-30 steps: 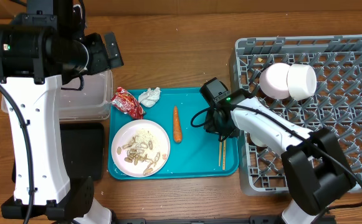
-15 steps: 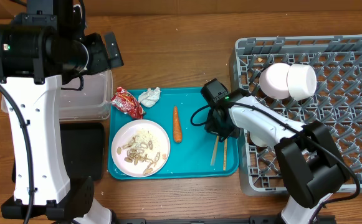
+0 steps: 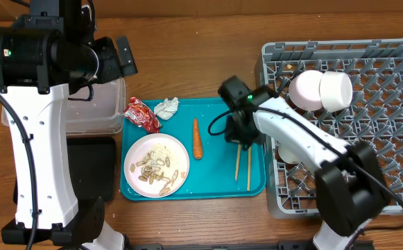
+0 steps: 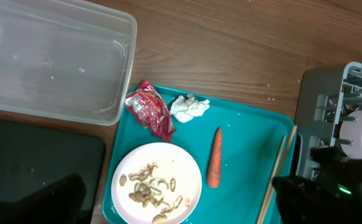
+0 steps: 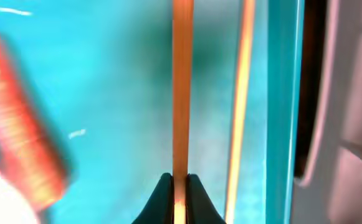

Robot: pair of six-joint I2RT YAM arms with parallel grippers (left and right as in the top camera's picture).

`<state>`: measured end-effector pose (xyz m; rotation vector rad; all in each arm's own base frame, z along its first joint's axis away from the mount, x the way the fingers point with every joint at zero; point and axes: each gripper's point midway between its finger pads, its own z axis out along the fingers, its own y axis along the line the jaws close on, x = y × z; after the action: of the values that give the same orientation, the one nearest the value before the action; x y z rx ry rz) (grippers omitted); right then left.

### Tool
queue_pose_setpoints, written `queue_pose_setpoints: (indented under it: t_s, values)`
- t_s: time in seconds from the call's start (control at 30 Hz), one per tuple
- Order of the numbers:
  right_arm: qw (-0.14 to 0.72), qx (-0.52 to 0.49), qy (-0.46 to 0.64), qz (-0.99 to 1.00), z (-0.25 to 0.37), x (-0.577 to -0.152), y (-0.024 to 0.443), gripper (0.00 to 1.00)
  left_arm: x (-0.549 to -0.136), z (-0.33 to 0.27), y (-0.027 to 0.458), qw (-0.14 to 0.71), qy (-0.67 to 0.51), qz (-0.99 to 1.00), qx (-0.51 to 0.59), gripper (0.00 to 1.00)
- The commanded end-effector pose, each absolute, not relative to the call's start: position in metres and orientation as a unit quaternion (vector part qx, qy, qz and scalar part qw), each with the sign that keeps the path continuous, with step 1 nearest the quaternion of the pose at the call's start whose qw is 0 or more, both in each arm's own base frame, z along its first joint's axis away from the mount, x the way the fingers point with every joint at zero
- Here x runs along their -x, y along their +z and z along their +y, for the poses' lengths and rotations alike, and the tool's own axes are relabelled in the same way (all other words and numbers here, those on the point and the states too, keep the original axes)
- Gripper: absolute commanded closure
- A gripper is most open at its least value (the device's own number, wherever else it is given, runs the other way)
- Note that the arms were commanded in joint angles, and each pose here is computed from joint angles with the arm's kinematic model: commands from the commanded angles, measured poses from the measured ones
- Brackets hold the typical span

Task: Sort waste into correct bins and load items into the dishwasher
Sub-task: 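Carry one chopstick with the right gripper and drop it into the rack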

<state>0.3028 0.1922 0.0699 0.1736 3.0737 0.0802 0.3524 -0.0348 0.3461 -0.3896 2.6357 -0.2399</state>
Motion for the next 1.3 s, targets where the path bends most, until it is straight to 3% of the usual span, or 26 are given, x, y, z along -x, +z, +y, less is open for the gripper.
queue_pose_setpoints:
  t_s: [0.0, 0.3, 0.6, 0.87, 1.0, 1.13, 1.27]
  values:
    - [0.120, 0.004, 0.071, 0.990, 0.202, -0.320, 0.148, 0.96, -0.352, -0.034, 0.350, 0.236, -0.090, 0.956, 0.146, 0.00]
    - [0.242, -0.050, -0.066, 0.967, 0.106, -0.359, 0.201, 0.96, -0.352, -0.034, 0.350, 0.236, -0.090, 0.956, 0.146, 0.00]
    - [0.238, -0.063, -0.112, 0.963, 0.051, -0.393, 0.166, 0.96, -0.352, -0.034, 0.350, 0.236, -0.090, 0.956, 0.146, 0.00]
    - [0.201, 0.011, -0.060, 0.978, 0.075, -0.390, 0.147, 0.96, -0.352, -0.034, 0.350, 0.236, -0.090, 0.956, 0.146, 0.00]
    - [0.202, 0.013, -0.057, 0.978, 0.081, -0.388, 0.149, 0.72, -0.352, -0.034, 0.350, 0.236, -0.090, 0.956, 0.146, 0.00]
    - [0.202, -0.001, -0.030, 0.979, 0.096, -0.379, 0.159, 0.64, -0.352, -0.034, 0.350, 0.236, -0.090, 0.956, 0.146, 0.00]
    - [0.173, 0.003, 0.053, 0.983, 0.139, -0.358, 0.160, 0.61, -0.352, -0.034, 0.350, 0.236, -0.090, 0.956, 0.146, 0.00]
